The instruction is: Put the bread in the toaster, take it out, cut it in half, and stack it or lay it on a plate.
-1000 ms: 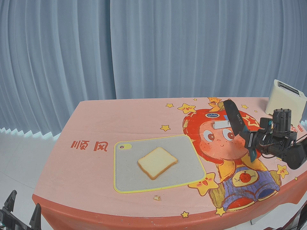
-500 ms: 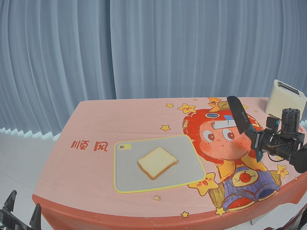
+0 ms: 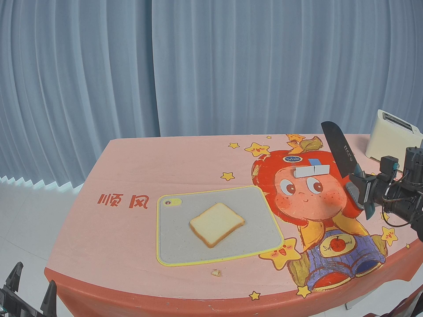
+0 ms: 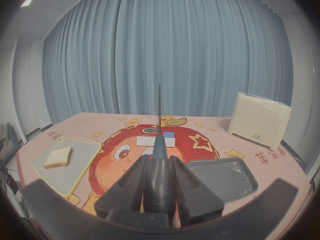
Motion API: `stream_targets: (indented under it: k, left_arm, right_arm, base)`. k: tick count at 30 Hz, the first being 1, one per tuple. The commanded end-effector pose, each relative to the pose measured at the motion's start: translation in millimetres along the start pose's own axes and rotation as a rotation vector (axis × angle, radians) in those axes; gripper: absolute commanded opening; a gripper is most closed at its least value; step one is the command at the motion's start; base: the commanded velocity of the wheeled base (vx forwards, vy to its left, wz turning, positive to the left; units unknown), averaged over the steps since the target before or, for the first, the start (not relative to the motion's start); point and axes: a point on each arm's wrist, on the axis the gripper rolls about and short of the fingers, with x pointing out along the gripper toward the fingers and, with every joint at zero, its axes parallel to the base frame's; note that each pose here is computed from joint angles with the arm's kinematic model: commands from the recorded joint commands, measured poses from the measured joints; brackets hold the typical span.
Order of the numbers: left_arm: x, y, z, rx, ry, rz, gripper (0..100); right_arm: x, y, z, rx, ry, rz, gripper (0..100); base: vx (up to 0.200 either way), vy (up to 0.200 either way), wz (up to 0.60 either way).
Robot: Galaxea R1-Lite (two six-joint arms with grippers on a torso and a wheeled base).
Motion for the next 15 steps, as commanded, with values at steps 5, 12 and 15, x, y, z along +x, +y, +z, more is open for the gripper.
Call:
stream_targets:
  k: [5, 12, 15]
  left_arm:
    - [1, -0.1, -5.0, 0.0, 0.012, 0.0, 100]
    - [1, -0.1, -5.0, 0.0, 0.012, 0.0, 100]
    - [1, -0.1, -5.0, 0.0, 0.012, 0.0, 100]
  right_arm:
    - [-23, -0.3, -8, 0.0, -0.011, 0.001, 0]
    - [-28, 1.9, -14, 0.025, -0.002, 0.037, 0]
    - [-30, 0.8, -15, 0.041, -0.003, 0.039, 0]
  base:
    - [0.0, 0.0, 0.0]
    - [0.0, 0.0, 0.0]
    - [0.0, 0.0, 0.0]
